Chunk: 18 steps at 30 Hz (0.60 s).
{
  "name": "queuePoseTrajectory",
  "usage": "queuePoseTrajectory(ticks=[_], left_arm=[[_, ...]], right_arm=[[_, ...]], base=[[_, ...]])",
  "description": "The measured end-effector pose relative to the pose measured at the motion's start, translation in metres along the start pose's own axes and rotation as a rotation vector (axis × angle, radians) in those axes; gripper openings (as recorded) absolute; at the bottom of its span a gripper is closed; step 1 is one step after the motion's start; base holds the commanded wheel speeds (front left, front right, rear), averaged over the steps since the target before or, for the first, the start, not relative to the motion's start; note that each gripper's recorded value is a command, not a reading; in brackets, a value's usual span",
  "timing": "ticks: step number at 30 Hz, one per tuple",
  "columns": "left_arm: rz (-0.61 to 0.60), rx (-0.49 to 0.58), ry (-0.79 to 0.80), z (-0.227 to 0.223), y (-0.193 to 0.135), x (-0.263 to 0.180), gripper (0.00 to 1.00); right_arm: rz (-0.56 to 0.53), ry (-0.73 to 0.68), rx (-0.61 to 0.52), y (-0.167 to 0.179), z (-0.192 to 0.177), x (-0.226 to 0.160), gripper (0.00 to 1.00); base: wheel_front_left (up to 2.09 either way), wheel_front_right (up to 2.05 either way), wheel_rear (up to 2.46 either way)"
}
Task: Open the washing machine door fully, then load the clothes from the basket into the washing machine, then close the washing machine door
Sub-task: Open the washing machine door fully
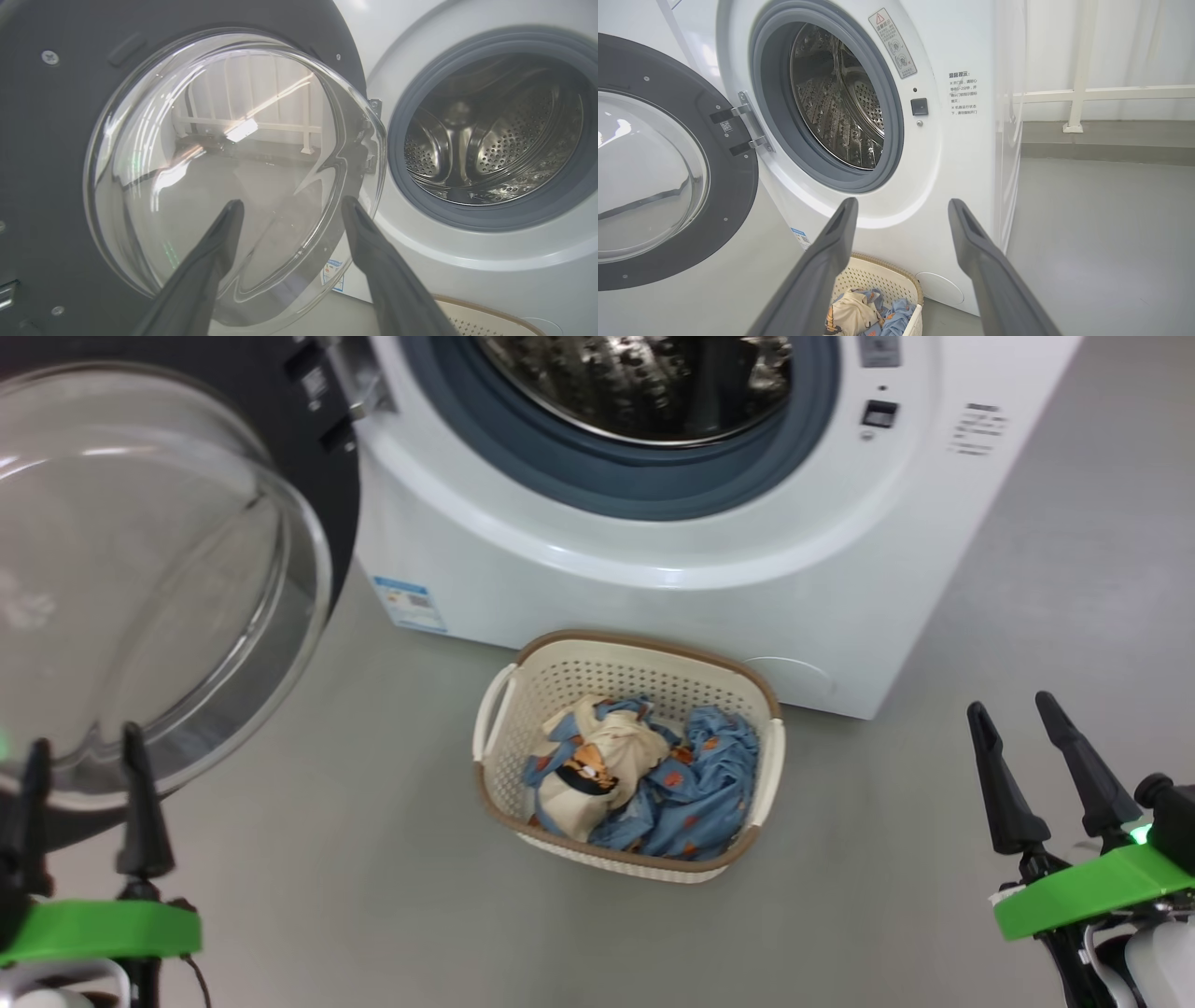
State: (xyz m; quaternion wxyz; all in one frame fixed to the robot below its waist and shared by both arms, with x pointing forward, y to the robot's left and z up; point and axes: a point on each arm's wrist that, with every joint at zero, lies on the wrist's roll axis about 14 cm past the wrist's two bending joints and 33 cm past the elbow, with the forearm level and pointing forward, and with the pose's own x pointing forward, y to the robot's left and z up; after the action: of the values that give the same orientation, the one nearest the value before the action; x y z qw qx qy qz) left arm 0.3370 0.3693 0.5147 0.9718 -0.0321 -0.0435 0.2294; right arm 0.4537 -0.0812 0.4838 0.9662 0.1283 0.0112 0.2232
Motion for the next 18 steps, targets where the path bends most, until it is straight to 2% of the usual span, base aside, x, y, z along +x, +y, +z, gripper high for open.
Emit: queuePoseTrajectory(ticks=[12, 18], left_arm=[[-0.184, -0.037, 0.054, -0.024, -0.066, 0.001, 1.0], [-0.302, -0.061, 0.067, -0.03, -0.11, 0.006, 1.0]], right_arm=[[-0.12, -0.03, -0.005, -0.03, 0.013, -0.035, 1.0], [-0.201, -0.049, -0.015, -0.051, 0.022, -0.058, 1.0]], base=[[0.0, 0.0, 0.0], [0.0, 0.0, 0.0]])
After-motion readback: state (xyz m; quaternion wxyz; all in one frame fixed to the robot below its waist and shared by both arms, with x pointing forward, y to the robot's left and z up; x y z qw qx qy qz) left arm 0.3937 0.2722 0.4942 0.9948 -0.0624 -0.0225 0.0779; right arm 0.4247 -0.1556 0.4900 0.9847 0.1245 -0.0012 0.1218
